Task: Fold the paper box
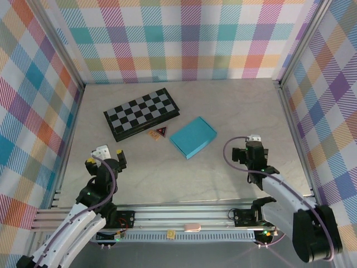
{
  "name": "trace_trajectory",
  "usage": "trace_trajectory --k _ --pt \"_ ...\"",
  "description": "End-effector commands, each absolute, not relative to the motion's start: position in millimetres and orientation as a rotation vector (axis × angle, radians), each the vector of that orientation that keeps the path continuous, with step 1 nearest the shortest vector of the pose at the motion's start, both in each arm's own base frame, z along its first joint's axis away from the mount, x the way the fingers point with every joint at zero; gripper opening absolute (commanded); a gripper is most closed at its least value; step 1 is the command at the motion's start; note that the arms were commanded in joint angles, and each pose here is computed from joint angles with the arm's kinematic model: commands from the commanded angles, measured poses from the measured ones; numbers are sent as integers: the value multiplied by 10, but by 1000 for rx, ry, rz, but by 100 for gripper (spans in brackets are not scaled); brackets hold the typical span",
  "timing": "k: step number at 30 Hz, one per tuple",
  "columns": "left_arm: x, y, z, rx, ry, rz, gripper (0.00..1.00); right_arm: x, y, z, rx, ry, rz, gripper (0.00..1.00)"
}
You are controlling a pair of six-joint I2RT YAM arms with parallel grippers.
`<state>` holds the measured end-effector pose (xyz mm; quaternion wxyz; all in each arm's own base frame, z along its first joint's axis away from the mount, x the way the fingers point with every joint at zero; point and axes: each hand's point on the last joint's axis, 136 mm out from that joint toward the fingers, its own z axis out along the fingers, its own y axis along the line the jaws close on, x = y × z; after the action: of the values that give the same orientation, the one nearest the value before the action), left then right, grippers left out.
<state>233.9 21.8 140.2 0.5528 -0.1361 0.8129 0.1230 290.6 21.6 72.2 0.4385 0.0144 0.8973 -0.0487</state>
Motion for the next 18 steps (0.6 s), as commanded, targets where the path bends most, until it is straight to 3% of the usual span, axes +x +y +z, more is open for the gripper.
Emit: trace_trajectory --k 1,10,18 --pt "2518 214 1342 -327 1907 235 100 3300 395 1063 -18 2056 -9 99" --pt "3310 286 1115 -279 2001 111 100 3853 387 1100 -82 1990 45 99" --pt "3789 258 1108 -259 1928 -17 100 3914 163 956 -1 1925 122 99"
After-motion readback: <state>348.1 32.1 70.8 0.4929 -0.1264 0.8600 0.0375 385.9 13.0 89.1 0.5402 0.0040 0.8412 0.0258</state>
